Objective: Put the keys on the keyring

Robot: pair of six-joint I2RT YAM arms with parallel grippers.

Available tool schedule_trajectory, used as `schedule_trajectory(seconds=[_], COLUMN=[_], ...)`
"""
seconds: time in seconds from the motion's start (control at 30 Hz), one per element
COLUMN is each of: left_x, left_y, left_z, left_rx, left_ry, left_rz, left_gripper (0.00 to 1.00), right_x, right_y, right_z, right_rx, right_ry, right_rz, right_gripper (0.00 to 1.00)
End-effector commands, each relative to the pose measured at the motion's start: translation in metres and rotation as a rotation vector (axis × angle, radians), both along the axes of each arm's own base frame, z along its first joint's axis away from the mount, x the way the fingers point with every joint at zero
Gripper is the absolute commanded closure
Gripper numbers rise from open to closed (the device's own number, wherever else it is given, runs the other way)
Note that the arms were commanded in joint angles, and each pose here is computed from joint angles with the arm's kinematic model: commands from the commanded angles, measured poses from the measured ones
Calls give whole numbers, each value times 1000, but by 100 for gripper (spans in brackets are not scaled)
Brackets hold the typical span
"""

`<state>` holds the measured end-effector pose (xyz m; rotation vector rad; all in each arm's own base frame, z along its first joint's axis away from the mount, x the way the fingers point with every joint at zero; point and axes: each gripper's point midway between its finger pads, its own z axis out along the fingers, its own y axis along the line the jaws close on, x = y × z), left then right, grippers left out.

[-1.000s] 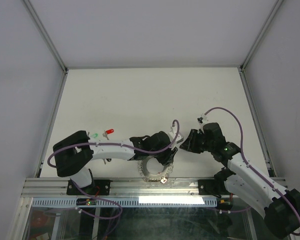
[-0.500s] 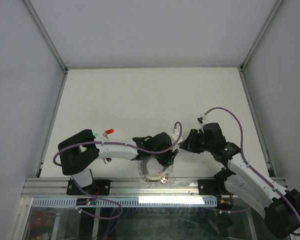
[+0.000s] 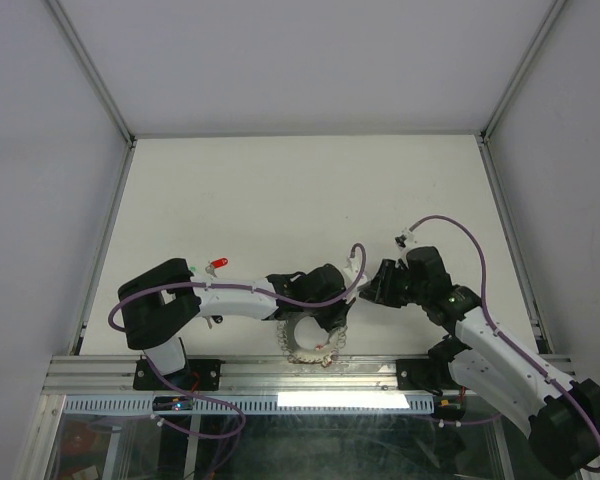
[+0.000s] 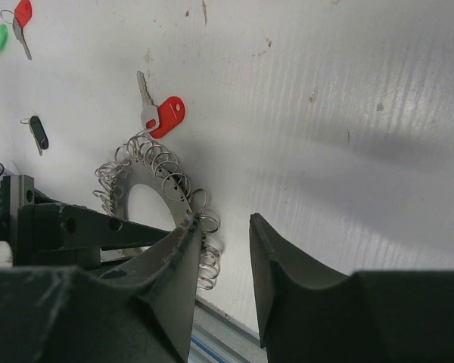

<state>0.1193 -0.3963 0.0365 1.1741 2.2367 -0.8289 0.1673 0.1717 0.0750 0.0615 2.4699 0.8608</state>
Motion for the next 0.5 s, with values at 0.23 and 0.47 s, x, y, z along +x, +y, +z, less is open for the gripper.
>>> schedule_trajectory(seconds=[0.23, 0.47], left_x=[-2, -1], left_y=[-14, -4], left_z=[29, 44], left_rx=[-92, -128], left_ry=[-62, -120], left_rz=[-59, -76], left_gripper=[100, 100], right_x=[10, 12], right_y=[6, 12], right_z=[19, 32], right_rx=[57, 114], right_ry=[-86, -177], right_rz=[2, 32], right_gripper=[65, 57])
